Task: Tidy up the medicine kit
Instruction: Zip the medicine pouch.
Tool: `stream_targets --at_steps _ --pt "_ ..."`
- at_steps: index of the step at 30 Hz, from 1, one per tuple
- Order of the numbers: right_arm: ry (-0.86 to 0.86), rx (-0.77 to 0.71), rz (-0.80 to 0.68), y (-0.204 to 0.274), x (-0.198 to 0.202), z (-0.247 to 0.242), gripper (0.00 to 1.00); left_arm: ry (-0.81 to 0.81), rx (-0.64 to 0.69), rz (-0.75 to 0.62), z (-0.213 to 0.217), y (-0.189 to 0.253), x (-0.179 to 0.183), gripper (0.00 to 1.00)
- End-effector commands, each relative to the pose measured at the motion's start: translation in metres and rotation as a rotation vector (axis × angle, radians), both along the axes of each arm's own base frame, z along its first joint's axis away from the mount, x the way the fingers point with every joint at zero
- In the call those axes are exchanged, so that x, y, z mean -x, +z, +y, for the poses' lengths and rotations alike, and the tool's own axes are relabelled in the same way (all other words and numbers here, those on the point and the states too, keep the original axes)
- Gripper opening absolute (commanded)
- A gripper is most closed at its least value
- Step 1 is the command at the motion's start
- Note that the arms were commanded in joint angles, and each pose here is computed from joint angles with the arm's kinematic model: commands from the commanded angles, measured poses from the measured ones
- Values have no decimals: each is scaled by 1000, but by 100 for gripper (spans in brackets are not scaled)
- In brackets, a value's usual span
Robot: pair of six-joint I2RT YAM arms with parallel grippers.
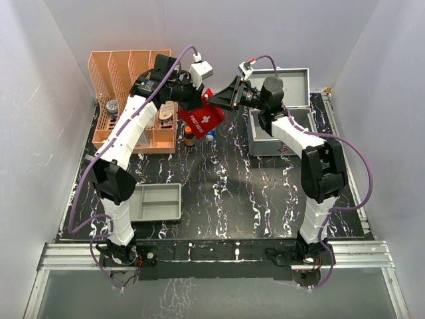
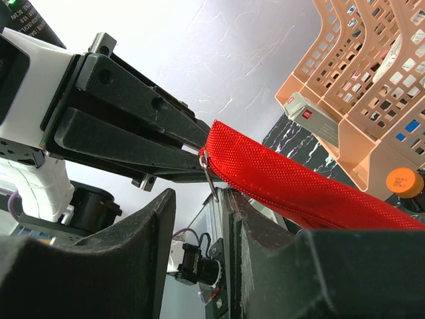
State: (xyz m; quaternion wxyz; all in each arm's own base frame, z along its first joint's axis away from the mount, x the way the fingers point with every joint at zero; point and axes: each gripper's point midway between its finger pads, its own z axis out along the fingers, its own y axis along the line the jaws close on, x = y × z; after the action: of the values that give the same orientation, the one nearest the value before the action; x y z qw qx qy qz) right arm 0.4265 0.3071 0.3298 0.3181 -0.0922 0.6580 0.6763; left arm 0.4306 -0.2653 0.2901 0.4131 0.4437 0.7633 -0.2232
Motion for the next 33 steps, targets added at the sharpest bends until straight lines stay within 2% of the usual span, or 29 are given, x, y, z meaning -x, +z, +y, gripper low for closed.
stream_targets --at_steps 1,16,33 --pt "-10 -13 -81 19 4 -2 32 -32 45 -48 -4 30 10 0" --pt "4 -13 -85 19 0 2 32 -39 54 -42 -5 31 12 0" --pt "45 -18 -101 23 -1 10 25 -62 49 -22 -7 27 17 0"
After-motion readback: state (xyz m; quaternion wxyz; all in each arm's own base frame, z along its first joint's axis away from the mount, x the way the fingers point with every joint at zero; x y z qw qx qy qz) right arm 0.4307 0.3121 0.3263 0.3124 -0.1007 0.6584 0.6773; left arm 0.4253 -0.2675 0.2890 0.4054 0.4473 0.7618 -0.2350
